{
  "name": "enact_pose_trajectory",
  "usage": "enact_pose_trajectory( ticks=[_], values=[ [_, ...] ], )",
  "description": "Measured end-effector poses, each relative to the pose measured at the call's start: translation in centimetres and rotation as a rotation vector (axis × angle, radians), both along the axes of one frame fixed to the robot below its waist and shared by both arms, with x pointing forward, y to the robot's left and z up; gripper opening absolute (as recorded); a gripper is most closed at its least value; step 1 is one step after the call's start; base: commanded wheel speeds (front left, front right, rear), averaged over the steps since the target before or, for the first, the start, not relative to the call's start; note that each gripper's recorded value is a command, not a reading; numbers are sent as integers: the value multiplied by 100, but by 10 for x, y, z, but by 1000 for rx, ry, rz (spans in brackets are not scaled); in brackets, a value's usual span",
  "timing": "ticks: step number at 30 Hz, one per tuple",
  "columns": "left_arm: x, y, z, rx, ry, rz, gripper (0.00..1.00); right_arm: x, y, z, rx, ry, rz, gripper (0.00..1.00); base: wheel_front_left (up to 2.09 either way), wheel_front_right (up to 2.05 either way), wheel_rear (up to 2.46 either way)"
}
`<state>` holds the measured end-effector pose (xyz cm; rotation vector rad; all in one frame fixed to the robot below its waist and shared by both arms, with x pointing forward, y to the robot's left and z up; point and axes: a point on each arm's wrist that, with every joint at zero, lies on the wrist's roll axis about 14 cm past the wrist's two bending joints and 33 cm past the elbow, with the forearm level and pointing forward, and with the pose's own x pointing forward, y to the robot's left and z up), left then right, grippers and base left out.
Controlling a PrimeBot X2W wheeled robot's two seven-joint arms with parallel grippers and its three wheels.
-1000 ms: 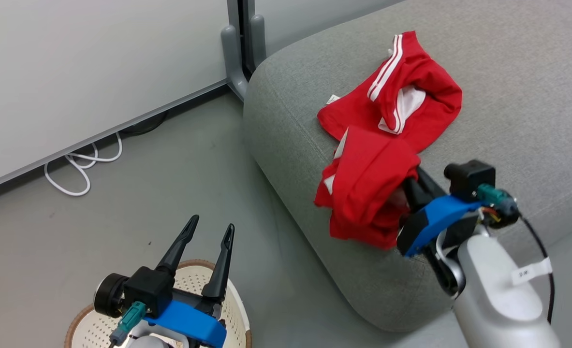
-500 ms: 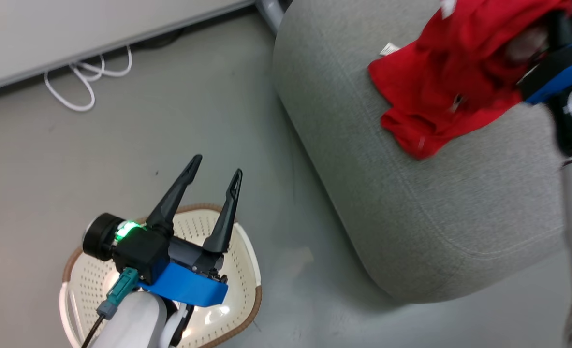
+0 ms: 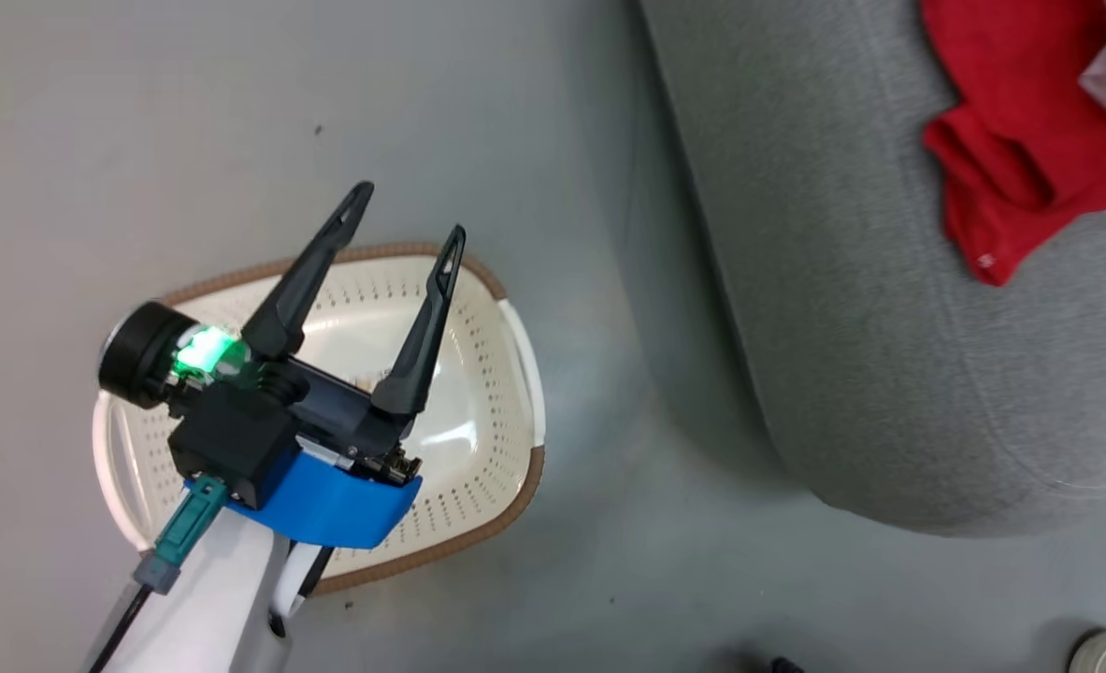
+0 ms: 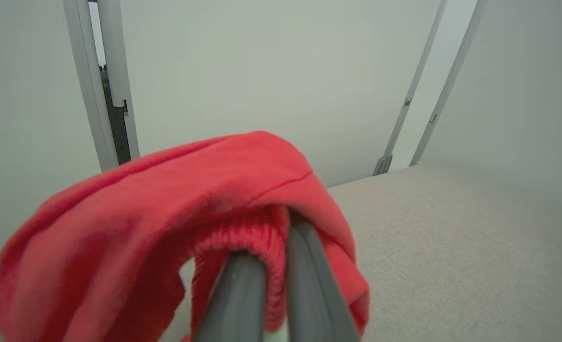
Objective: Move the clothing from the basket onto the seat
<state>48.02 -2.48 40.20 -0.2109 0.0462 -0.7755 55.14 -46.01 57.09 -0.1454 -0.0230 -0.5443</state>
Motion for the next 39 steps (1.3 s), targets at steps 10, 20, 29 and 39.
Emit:
enact_pose_trajectory(
  ticks=[10, 20, 29, 39],
  values=[
    [12, 26, -31, 12, 42, 71, 100, -1, -2, -146, 148, 233, -71, 61, 0, 0, 0],
    [10, 31, -17, 18, 33, 88, 100, -7, 5, -145, 153, 262, -48, 100, 0, 0, 0],
    [-4, 28, 4, 2, 51, 105, 100, -30, 27, -141, 141, 307, 26, 100, 0, 0, 0],
    [-26, 46, 42, -18, 44, 203, 100, -71, 61, -113, 117, 231, 119, 100, 0, 0, 0]
  ],
)
